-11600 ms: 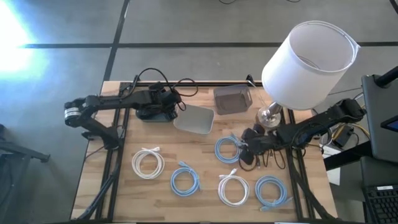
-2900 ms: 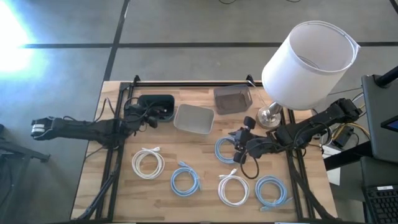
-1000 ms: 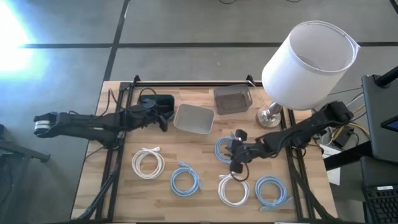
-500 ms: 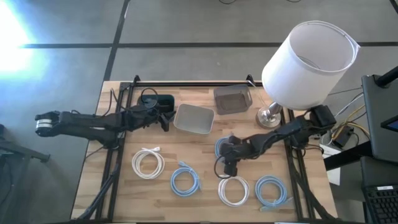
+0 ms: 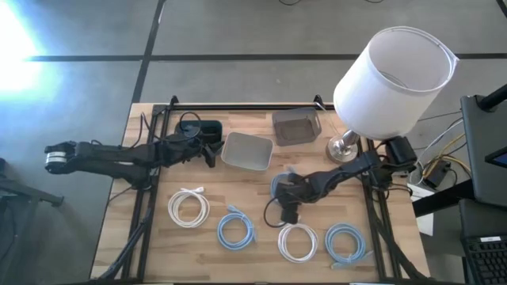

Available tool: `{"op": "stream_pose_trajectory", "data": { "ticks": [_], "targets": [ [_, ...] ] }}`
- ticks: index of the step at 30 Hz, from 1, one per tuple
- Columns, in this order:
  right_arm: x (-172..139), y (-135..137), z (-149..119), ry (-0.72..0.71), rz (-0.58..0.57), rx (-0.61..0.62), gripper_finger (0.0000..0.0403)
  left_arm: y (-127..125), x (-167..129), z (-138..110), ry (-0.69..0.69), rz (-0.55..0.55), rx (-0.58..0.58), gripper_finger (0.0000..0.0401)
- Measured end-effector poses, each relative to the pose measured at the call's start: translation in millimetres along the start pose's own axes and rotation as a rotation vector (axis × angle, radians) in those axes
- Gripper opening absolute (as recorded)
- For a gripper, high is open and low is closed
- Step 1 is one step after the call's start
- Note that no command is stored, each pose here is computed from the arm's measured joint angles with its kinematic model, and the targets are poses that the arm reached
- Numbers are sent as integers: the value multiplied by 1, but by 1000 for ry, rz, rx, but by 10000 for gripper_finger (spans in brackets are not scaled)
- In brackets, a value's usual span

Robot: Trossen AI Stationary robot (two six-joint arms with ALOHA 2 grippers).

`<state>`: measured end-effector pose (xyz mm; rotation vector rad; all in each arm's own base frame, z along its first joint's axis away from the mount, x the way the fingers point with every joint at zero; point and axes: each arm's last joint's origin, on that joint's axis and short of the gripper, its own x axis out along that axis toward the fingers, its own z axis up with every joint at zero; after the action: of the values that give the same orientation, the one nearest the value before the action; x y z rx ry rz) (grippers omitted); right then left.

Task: Pick & Place USB Port
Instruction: Put the top blue charger cable into the white bin

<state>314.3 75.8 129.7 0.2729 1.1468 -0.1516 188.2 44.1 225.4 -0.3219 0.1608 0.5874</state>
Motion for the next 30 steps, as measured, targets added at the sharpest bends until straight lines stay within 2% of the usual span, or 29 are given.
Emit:
{"op": "stream_pose_trajectory", "data": {
  "ticks": [7, 12, 16, 22, 26, 30],
  "targets": [
    [0, 7, 2, 40, 110, -102, 55, 0, 0, 0, -1, -1, 0, 202],
    [-2, 12, 2, 68, 169, -60, 53, -1, 0, 0, 5, -17, -2, 202],
    [-10, 22, 13, 61, 260, -64, 56, -1, 0, 0, 7, -21, -6, 202],
    [-28, 43, 35, -59, 296, -248, 56, -1, 0, 0, 6, -21, -6, 202],
    [-41, 58, 48, -183, 216, -390, 56, -1, 0, 0, 7, -21, -7, 202],
    [-51, 61, 61, -325, -3, -465, 56, -1, 0, 0, 12, -39, -9, 202]
  ]
}}
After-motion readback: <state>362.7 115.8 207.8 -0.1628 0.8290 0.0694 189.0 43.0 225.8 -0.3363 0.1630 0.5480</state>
